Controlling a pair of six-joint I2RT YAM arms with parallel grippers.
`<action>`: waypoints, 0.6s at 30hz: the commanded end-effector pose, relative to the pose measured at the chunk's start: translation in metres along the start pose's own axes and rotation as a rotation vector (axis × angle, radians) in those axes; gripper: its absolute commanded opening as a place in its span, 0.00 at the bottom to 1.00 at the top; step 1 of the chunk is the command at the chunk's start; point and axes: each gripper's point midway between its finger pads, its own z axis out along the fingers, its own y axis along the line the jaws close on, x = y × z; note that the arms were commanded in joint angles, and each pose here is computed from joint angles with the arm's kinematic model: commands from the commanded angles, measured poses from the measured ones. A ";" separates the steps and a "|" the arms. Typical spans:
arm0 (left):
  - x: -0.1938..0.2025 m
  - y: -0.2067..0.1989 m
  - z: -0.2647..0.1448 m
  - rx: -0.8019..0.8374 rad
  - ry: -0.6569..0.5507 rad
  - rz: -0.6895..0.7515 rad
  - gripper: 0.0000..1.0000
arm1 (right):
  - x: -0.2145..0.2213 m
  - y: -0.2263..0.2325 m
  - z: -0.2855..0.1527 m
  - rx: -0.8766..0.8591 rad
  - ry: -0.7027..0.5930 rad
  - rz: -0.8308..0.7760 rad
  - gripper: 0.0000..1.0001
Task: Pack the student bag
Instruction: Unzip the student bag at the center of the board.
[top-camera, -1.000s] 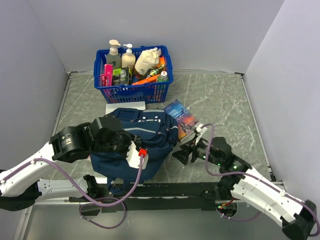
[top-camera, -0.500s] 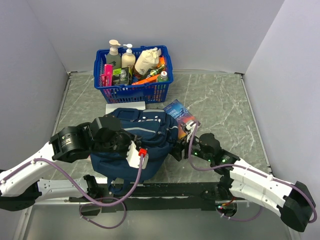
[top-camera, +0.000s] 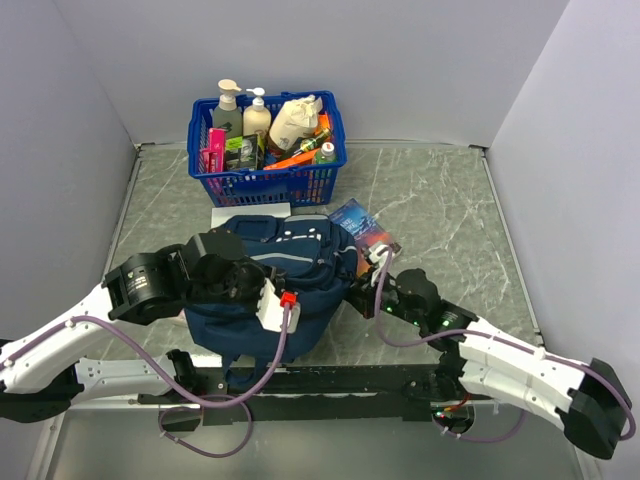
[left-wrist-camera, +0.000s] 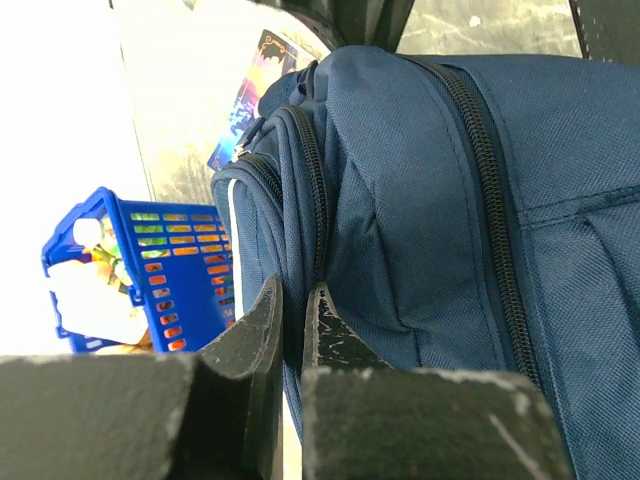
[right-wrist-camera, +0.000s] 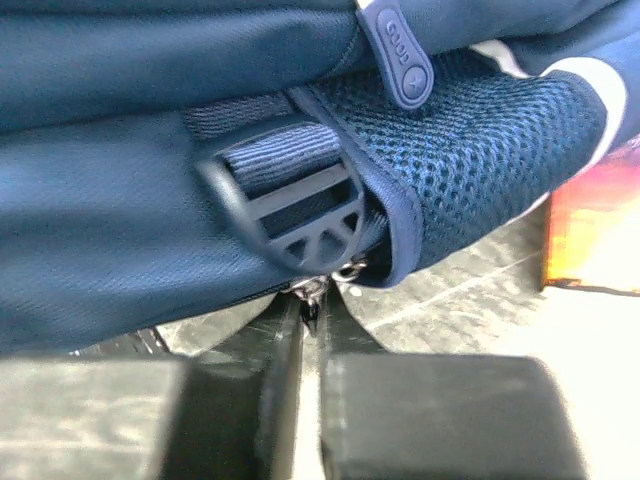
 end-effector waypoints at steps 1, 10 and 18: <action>-0.032 0.039 -0.006 -0.168 -0.141 -0.048 0.01 | -0.025 0.000 -0.014 0.028 -0.103 0.003 0.00; -0.038 0.029 0.017 -0.139 -0.199 -0.227 0.10 | -0.019 -0.020 -0.036 0.150 -0.100 0.061 0.00; -0.036 0.021 0.057 -0.071 -0.171 -0.338 0.01 | -0.028 -0.005 -0.059 0.114 -0.099 0.099 0.00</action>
